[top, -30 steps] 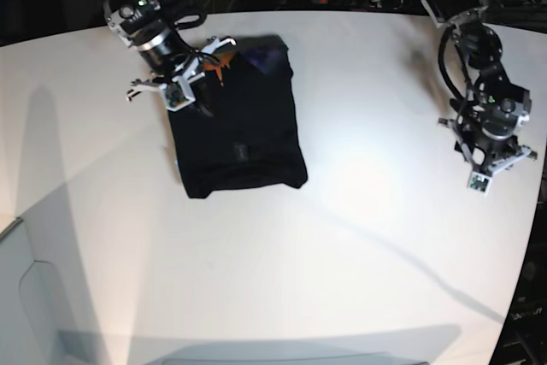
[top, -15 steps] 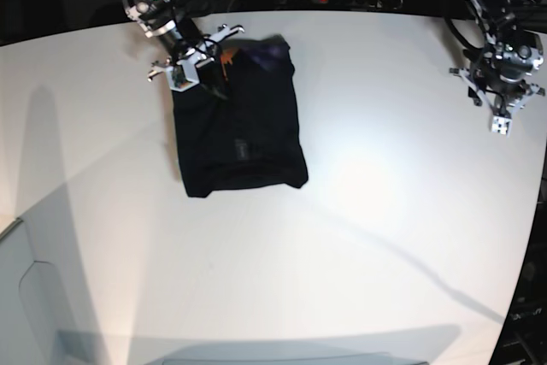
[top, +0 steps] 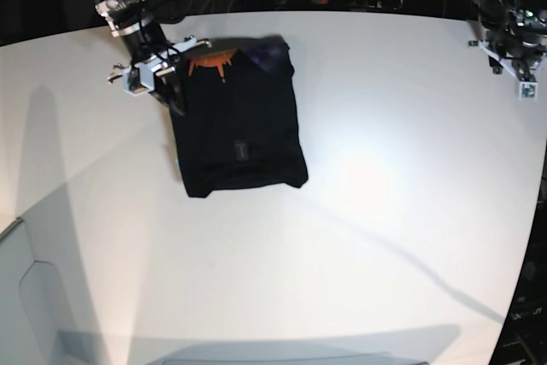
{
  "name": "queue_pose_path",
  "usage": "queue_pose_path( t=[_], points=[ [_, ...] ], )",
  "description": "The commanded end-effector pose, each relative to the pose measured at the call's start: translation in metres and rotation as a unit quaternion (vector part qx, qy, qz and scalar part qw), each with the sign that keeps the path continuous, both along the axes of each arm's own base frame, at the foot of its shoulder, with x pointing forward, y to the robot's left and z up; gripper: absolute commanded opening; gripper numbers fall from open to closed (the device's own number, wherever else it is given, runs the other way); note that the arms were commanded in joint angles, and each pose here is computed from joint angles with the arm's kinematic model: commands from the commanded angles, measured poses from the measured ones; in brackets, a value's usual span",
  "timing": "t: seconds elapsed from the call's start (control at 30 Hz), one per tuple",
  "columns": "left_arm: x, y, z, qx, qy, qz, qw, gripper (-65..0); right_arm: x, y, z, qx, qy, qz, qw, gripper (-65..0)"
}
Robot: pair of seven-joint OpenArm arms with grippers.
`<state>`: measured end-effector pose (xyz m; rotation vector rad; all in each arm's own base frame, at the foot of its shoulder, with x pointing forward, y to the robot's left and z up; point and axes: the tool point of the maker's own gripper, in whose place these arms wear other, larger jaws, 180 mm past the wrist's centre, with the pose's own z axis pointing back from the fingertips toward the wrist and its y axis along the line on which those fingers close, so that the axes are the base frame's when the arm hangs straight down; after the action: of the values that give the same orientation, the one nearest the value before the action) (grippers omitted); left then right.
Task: Fold the T-shirt properly
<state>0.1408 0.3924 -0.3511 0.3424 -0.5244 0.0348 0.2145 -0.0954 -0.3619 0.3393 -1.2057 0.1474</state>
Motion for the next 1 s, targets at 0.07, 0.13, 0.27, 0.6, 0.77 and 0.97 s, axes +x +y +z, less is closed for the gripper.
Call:
queue_pose_path(
  t=[0.07,0.13,0.27,0.6,0.77,0.97],
  points=[
    [-0.003,0.008,0.012,0.009,-0.016,0.002,1.0,-42.7,-0.004,0.0,-0.01,0.018,0.007,-0.006,0.9998,-65.0],
    [-0.008,0.01,0.013,0.008,-0.015,0.006,1.0,-42.8,-0.009,-0.002,-0.023,0.02,0.025,-0.004,0.9995,-65.0],
    [-0.019,0.015,0.013,0.012,-0.007,0.016,1.0,-42.8,-0.009,-0.005,-0.047,0.031,0.052,-0.013,0.9981,-65.0],
    [-0.053,0.026,0.013,0.017,0.005,0.059,0.998,-42.8,0.002,-0.023,0.007,0.032,-0.019,-0.039,0.9985,-65.0],
    [-0.059,0.023,0.008,0.009,0.009,0.068,0.998,-42.8,-0.01,0.021,0.038,0.055,-0.043,0.015,0.9974,-65.0],
    [-0.067,0.016,-0.002,-0.006,0.015,0.075,0.997,-42.8,-0.021,0.078,0.033,0.106,-0.025,0.08,0.9908,-65.0]
  ],
)
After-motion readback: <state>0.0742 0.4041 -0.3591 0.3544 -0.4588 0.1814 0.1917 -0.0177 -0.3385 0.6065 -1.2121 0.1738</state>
